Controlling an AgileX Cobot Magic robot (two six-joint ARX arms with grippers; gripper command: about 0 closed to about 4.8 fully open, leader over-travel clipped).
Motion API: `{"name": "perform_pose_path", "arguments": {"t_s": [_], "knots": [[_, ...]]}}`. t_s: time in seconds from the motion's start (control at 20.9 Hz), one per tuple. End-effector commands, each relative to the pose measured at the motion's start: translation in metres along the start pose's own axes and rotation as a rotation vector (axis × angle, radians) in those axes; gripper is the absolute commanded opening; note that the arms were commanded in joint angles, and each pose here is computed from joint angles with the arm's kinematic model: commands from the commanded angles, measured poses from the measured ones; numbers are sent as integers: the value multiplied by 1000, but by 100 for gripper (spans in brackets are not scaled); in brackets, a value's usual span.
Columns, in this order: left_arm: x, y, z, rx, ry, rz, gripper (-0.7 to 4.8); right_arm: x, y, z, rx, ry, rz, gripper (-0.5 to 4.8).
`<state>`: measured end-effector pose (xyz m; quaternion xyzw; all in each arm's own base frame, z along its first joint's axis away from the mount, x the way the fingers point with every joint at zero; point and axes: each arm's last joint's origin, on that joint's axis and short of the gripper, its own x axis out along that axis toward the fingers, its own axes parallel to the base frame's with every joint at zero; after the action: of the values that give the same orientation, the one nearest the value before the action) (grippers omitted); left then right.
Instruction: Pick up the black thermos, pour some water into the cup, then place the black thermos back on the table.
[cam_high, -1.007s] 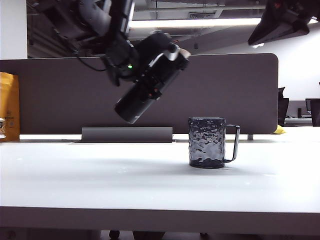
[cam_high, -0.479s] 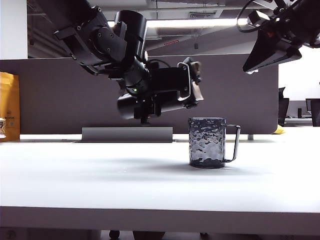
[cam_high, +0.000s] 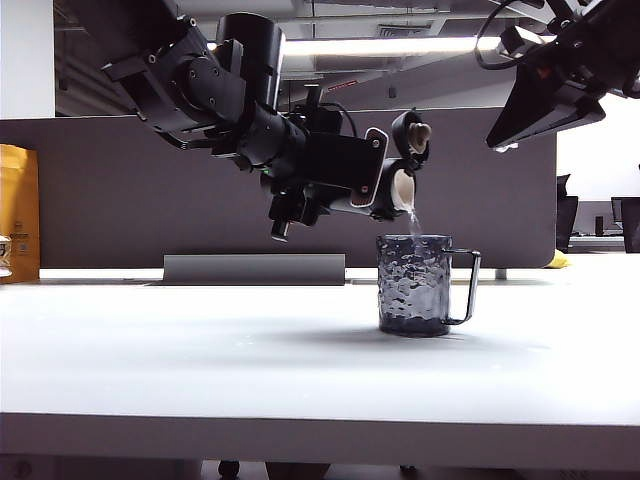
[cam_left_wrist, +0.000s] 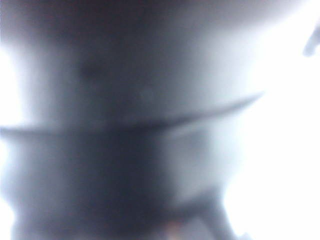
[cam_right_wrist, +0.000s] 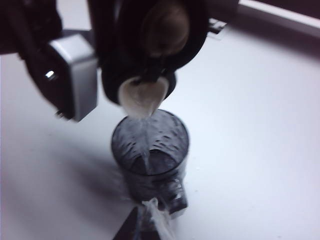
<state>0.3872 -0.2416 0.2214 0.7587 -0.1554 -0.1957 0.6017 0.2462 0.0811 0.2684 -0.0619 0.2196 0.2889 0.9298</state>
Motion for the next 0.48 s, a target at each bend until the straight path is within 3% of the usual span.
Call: {"name": "perform_pose_path", "arguments": {"t_s": [0.05, 0.48], "knots": [[-3, 21, -4, 32, 23, 130, -6, -1, 1, 2, -5, -9, 32, -6], [-3, 22, -8, 122, 7, 152, -6, 0, 1, -2, 8, 30, 37, -6]]}}
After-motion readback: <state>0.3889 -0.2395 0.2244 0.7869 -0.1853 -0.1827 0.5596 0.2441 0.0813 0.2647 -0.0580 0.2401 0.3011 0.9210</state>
